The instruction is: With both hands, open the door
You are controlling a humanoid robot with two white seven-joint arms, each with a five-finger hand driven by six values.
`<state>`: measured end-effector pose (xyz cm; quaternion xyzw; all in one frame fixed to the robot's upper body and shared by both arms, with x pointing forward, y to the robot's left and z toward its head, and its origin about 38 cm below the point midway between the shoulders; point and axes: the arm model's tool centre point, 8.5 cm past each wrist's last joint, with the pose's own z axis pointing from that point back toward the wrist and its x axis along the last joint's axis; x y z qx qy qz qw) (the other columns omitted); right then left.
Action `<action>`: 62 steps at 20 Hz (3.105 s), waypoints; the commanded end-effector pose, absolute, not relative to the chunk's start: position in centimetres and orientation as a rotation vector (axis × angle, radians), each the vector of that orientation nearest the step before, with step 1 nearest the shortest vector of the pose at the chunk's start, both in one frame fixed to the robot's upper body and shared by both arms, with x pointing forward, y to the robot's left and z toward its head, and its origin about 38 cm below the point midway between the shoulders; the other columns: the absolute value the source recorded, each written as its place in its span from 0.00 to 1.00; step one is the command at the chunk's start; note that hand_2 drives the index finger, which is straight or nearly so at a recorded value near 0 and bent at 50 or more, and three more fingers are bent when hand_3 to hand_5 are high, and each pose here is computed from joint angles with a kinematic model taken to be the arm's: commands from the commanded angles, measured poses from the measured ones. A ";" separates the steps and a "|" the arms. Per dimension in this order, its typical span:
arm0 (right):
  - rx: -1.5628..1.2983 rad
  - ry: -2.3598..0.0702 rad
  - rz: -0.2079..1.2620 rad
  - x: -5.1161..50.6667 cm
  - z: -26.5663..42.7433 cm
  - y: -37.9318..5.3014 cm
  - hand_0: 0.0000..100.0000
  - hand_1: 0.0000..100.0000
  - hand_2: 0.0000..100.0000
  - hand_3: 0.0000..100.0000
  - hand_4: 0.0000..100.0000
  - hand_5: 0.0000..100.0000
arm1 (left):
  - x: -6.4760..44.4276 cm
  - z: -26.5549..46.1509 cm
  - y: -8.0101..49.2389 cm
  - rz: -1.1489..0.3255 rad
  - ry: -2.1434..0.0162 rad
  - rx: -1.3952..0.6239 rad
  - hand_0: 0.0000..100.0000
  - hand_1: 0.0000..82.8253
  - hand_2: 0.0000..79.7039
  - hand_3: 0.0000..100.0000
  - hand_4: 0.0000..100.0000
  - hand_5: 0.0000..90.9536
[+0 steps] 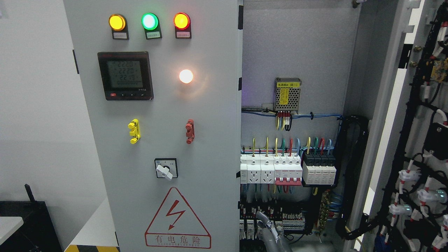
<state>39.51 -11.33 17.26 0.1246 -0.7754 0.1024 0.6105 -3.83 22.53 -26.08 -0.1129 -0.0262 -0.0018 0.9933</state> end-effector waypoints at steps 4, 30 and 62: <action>0.275 -1.745 0.232 42.1 16.3 -11.0 0.38 0.00 0.00 0.00 0.00 0.00 | -3.9 -26.1 22.5 -0.003 -0.052 -0.227 0.00 0.00 0.00 0.00 0.00 0.00; 0.282 -1.731 0.249 45.6 17.3 -10.7 0.38 0.00 0.00 0.00 0.00 0.00 | -3.9 -26.1 22.5 -0.003 -0.052 -0.227 0.00 0.00 0.00 0.00 0.00 0.00; 0.391 -1.729 0.334 47.0 18.6 -10.3 0.38 0.00 0.00 0.00 0.00 0.00 | -3.8 -26.1 22.5 -0.004 -0.054 -0.227 0.00 0.00 0.00 0.00 0.00 0.00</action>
